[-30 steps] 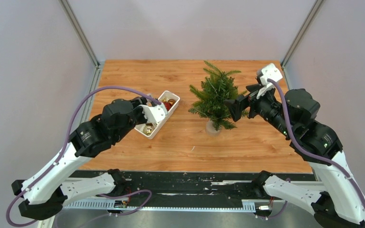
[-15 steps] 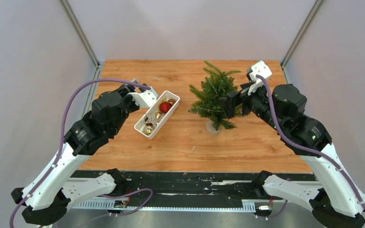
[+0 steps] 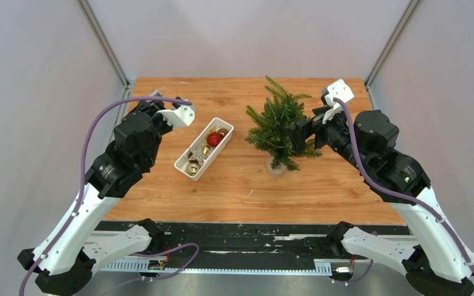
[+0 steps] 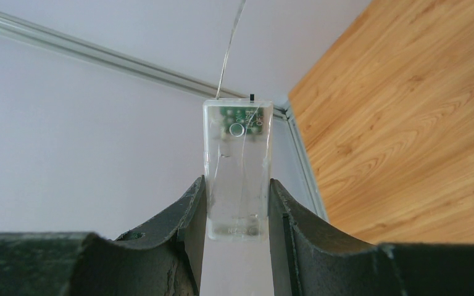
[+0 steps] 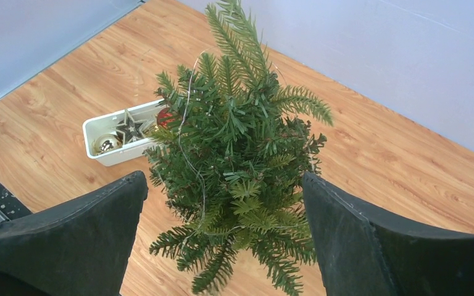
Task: Decorate the small christmas tree
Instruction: Wrap the decoration item around the Christmas tree.
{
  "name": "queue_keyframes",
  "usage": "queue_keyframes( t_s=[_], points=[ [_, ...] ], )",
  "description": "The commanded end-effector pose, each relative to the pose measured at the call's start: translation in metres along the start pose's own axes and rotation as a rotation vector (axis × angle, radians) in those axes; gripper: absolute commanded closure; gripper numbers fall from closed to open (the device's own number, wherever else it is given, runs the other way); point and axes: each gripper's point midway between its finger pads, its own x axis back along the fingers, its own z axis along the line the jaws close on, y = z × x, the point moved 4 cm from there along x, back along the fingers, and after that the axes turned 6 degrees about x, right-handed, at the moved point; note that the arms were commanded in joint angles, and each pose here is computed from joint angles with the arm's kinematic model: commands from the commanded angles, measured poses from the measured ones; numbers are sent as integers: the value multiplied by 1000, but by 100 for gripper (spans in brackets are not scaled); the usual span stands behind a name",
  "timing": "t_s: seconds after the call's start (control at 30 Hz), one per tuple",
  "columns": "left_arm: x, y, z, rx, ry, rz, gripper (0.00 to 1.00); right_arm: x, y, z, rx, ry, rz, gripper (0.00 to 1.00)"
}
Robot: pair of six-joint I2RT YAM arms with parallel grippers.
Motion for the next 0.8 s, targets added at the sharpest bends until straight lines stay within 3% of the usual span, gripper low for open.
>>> queue_keyframes(
  t_s=[0.0,0.23,0.57,0.77],
  points=[
    [10,0,14,22,25,-9,100,-4,3,-7,11,-47,-23,0],
    [0,-1,-2,16,-27,-24,100,-7,3,-6,14,-46,-25,0],
    [-78,11,0,29,-9,38,100,6,14,-7,11,-33,-71,0],
    [-124,32,-23,42,-113,34,100,16,39,14,7,142,-155,0]
  ],
)
